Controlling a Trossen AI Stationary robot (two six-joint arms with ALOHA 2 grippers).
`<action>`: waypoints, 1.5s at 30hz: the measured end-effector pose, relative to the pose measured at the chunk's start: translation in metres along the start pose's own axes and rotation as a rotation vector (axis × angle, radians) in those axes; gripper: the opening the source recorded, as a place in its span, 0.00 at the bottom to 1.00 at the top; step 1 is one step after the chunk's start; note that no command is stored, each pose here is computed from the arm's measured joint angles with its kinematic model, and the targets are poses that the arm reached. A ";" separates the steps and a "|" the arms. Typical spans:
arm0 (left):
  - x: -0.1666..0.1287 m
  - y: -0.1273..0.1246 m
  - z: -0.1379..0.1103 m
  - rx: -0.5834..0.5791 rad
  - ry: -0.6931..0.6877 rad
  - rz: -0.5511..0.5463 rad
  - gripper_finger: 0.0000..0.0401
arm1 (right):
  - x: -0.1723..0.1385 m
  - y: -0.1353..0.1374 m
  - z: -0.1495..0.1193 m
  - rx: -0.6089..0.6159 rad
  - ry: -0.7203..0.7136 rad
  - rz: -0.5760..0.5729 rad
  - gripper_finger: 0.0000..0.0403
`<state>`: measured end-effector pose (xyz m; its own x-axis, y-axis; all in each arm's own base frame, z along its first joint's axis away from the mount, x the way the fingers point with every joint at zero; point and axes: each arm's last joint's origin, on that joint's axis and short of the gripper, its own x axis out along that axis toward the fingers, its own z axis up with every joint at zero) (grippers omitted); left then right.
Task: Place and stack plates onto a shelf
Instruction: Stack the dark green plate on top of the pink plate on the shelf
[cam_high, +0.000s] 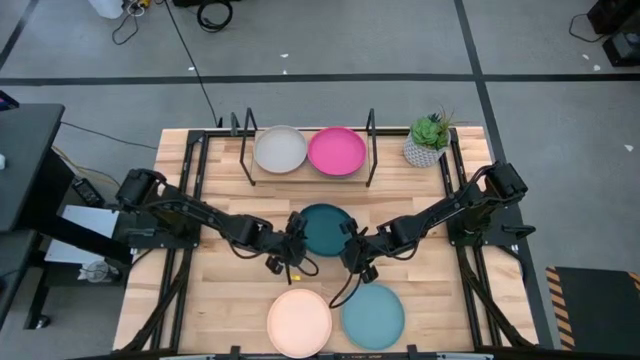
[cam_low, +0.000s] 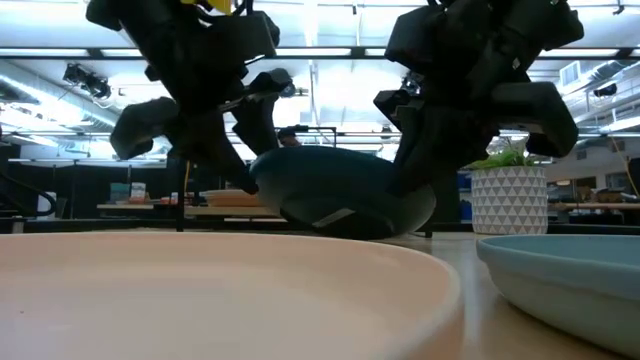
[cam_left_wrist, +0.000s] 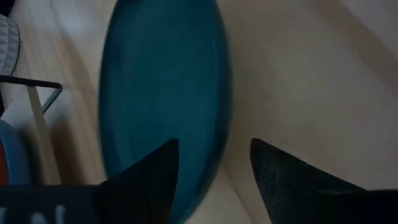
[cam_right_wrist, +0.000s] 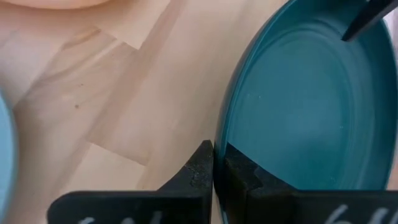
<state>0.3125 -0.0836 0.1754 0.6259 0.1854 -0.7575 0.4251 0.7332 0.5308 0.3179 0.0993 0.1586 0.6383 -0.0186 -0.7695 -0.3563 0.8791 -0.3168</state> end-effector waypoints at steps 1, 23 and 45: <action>0.000 0.000 0.000 0.016 0.002 0.000 0.48 | 0.000 0.000 0.000 0.008 -0.002 0.006 0.05; -0.007 0.002 0.003 -0.017 0.041 -0.091 0.07 | -0.069 0.003 0.017 0.042 -0.088 -0.257 0.35; -0.054 0.095 0.003 -0.304 0.382 0.125 0.07 | -0.070 0.037 -0.039 0.284 -0.125 -0.316 0.46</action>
<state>0.3215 -0.0259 0.2683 0.3518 0.4686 -0.8103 0.1173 0.8368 0.5348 0.2334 0.1144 0.1785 0.7698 -0.2653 -0.5805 0.0606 0.9358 -0.3473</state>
